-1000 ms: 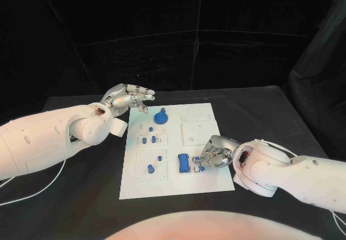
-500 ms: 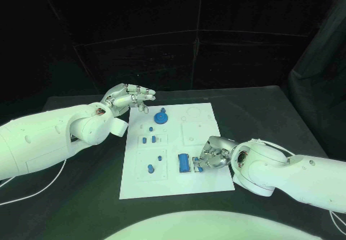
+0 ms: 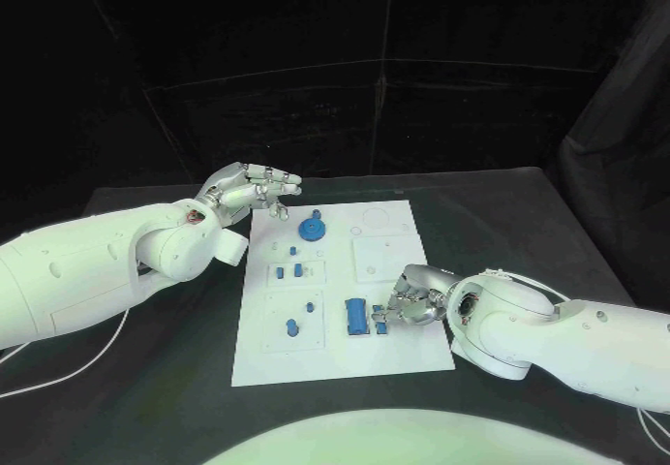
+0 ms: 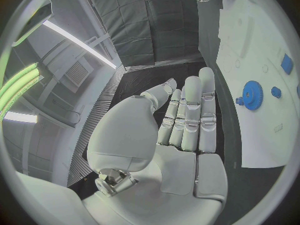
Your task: Assemble the parts on the task board
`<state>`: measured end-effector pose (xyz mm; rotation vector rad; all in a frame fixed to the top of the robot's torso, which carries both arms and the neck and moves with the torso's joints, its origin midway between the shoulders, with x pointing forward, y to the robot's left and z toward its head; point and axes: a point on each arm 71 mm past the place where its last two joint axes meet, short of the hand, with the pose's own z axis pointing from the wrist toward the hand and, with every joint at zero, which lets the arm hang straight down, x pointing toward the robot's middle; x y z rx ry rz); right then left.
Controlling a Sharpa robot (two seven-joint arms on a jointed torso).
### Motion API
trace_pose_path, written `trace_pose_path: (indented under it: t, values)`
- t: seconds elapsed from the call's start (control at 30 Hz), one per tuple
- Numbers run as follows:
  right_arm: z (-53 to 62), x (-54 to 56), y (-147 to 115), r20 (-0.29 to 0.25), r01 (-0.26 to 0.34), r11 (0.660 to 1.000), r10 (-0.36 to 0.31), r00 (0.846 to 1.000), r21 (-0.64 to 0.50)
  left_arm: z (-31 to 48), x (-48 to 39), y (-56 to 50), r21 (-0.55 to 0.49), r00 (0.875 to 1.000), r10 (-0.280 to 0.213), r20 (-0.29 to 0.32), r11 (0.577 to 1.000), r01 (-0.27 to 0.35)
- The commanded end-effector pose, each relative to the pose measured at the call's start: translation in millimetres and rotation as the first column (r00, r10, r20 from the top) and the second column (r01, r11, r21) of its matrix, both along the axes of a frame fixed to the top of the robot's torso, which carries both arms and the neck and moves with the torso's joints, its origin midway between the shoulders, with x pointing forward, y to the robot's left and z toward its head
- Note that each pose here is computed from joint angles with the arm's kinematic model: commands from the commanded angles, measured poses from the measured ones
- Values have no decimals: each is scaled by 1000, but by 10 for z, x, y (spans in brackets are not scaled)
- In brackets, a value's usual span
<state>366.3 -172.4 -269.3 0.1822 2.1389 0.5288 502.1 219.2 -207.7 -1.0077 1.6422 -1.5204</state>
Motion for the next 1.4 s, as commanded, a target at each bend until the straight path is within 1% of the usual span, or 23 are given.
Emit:
trace_pose_path:
  t: [0.03,0.27,0.4,0.6,0.8,1.07,1.4]
  values:
    - [10,4,10,13,-12,1000,12,1000,-13,8,-3,-12,-6,1000,-10,-5,1000,10]
    - [23,-4,14,19,-14,1000,14,1000,-5,7,-2,-11,-6,1000,-11,-6,1000,11]
    - [33,-22,-10,20,-33,999,33,999,-6,6,-1,-9,-5,1000,-11,-7,1000,11]
    - [43,-69,-70,-1,-72,997,72,997,-9,4,2,-1,-4,1000,-10,-8,1000,10]
    - [52,-95,-103,-11,-79,997,79,997,-6,1,6,-3,-3,1000,-10,-9,1000,10]
    - [27,-83,-119,-27,-80,996,80,996,-24,-1,8,-10,-3,1000,-11,-10,1000,11]
    - [-6,-23,-108,-10,-65,996,64,998,-60,0,4,-5,-3,1000,-11,-10,1000,11]
